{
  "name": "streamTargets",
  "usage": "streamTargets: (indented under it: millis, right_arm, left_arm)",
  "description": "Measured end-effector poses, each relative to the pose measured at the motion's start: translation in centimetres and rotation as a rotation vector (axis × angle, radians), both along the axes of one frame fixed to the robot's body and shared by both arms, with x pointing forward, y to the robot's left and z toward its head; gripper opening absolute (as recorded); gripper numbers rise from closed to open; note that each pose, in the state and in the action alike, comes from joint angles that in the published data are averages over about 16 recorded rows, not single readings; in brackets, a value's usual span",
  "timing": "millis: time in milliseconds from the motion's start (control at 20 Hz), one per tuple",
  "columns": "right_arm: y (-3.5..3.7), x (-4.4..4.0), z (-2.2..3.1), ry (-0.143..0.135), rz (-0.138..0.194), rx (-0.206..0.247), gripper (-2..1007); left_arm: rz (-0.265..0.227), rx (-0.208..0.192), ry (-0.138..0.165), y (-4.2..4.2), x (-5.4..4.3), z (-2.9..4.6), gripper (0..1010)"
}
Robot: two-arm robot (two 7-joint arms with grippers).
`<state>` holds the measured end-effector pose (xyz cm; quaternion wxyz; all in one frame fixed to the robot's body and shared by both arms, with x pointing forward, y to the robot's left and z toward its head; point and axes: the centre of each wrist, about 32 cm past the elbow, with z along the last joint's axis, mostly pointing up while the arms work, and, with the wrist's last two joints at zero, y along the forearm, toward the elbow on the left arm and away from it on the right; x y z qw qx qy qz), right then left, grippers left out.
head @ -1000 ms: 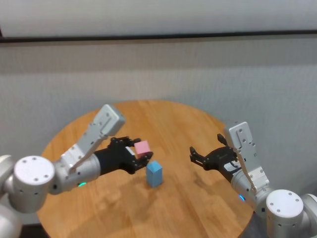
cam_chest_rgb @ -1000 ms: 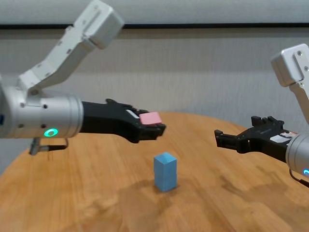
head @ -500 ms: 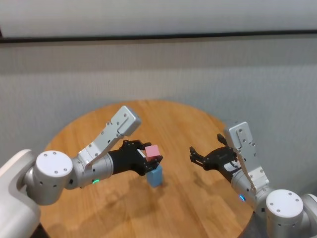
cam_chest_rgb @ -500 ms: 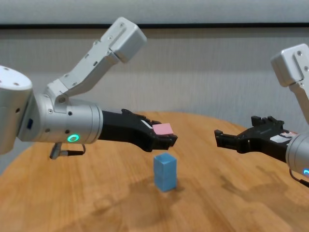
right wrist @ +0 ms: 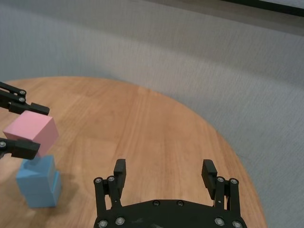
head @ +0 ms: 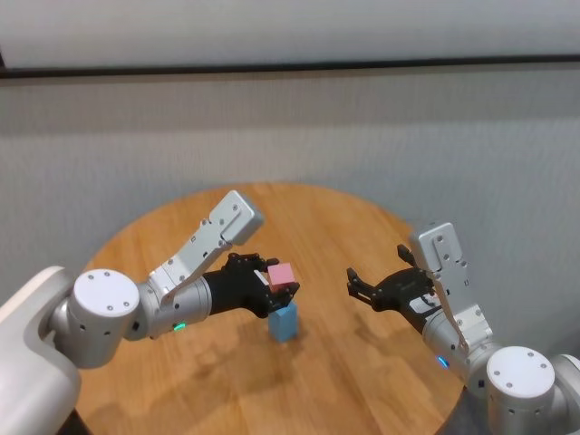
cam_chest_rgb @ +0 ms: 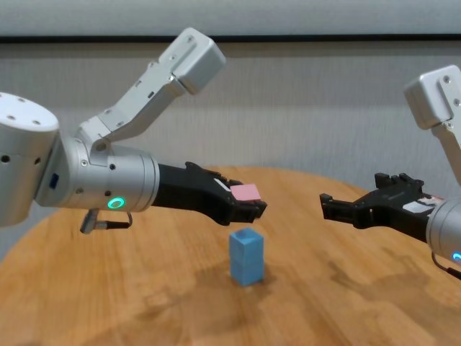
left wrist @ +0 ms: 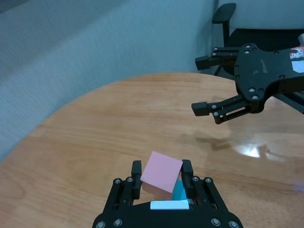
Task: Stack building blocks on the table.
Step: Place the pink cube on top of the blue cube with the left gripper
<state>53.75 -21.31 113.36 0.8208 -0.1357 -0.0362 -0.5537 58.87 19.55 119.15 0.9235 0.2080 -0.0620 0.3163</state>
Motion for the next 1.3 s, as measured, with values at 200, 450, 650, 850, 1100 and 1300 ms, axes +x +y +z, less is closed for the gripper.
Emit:
streamTargets:
  millis: [200,450,650,850,1100,1300]
  right_arm:
    - [0.00,0.00,0.00,0.000,0.000,0.000,1005]
    - [0.00,0.00,0.00,0.000,0.000,0.000,1005]
    - [0.00,0.00,0.00,0.000,0.000,0.000,1005]
    - [0.00,0.00,0.00,0.000,0.000,0.000,1005]
    - [0.00,0.00,0.00,0.000,0.000,0.000,1005]
    - [0.00,0.00,0.00,0.000,0.000,0.000,1005]
  left_arm:
    - [-0.001,0.004,0.004,-0.11,-0.01,-0.07,529]
    - [-0.002,0.006,0.010,-0.23,-0.15,-0.21,529]
    - [-0.002,0.008,0.015,-0.33,-0.29,-0.27,529]
    - [-0.003,0.008,0.018,-0.43,-0.39,-0.33,529]
    - [-0.004,0.010,0.022,-0.57,-0.46,-0.41,529]
    - [-0.004,0.013,0.024,-0.65,-0.50,-0.48,529]
